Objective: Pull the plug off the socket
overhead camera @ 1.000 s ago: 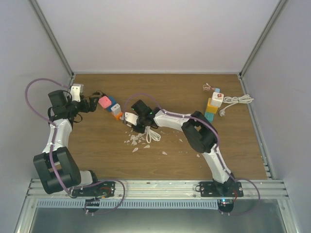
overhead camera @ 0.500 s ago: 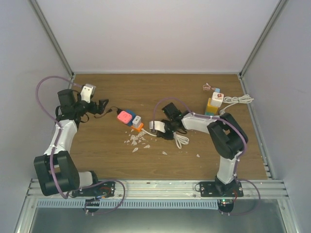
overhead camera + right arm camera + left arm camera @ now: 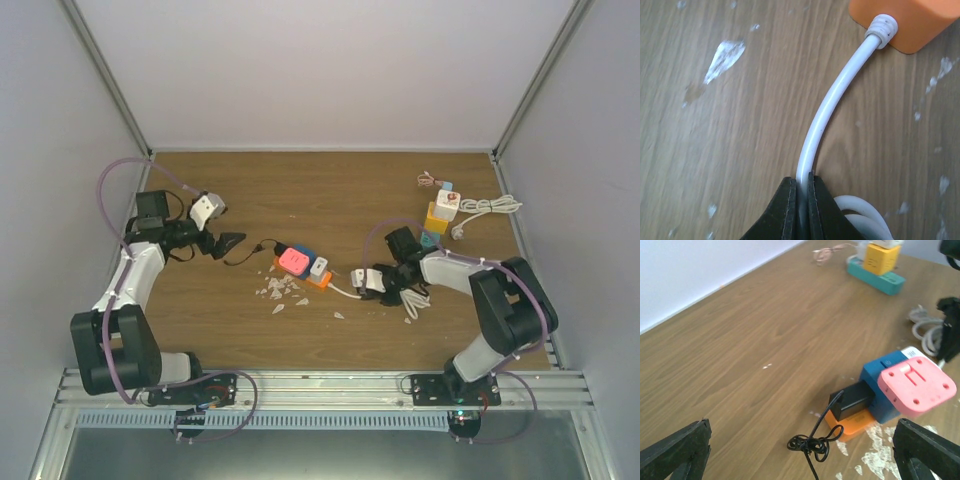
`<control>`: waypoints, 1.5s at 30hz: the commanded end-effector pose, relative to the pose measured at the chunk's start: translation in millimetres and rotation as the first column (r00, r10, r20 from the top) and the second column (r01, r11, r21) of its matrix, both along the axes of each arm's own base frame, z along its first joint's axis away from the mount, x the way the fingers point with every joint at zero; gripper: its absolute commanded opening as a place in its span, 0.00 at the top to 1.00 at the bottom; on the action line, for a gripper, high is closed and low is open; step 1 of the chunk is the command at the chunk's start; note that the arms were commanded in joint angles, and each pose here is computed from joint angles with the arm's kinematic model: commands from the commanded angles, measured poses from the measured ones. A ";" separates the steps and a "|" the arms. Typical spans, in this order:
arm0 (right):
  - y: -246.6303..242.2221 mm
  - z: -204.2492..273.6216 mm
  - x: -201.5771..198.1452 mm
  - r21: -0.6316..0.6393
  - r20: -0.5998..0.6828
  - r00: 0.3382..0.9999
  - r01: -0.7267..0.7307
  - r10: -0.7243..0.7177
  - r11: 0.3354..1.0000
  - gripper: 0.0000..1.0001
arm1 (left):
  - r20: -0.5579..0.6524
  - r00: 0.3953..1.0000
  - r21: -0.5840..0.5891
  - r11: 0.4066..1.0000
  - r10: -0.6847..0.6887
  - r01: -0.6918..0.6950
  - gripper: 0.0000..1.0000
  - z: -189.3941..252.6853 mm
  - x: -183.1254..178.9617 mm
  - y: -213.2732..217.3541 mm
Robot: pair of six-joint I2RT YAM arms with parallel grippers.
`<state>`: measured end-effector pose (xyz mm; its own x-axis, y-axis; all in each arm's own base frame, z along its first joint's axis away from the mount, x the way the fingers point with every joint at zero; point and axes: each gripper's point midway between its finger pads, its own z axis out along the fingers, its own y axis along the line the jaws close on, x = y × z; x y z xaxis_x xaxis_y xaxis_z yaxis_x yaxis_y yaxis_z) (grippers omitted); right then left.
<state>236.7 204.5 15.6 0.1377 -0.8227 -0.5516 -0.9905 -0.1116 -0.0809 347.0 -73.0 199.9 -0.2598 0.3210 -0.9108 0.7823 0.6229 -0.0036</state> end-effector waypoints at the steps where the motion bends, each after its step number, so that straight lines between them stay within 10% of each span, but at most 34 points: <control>1: -44.2 -19.3 -35.0 -0.074 -0.080 0.996 -0.040 0.034 0.996 0.99 | 0.069 0.973 -0.003 0.976 -0.219 0.219 0.01 -0.2 -18.6 -29.3; 8: -67.3 -20.6 -25.2 -0.067 -0.041 0.999 0.028 -0.031 0.997 0.90 | 0.088 0.923 0.072 0.927 -0.374 0.368 0.04 -27.9 -25.4 -62.7; 18: -32.4 47.0 2.7 0.170 -0.032 0.993 0.118 -0.114 0.978 0.35 | 0.047 0.844 0.106 0.843 -0.534 0.527 0.10 -70.2 -0.3 -95.9; 21: -21.8 69.0 12.1 0.245 -0.042 0.990 0.144 -0.138 0.959 0.04 | 0.034 0.825 0.123 0.821 -0.565 0.557 0.14 -84.3 0.1 -103.6; 45: 61.4 102.2 40.1 0.434 -0.076 0.990 0.144 -0.123 0.889 0.00 | -0.016 0.748 0.249 0.722 -0.664 0.646 0.60 -110.4 -63.5 -139.2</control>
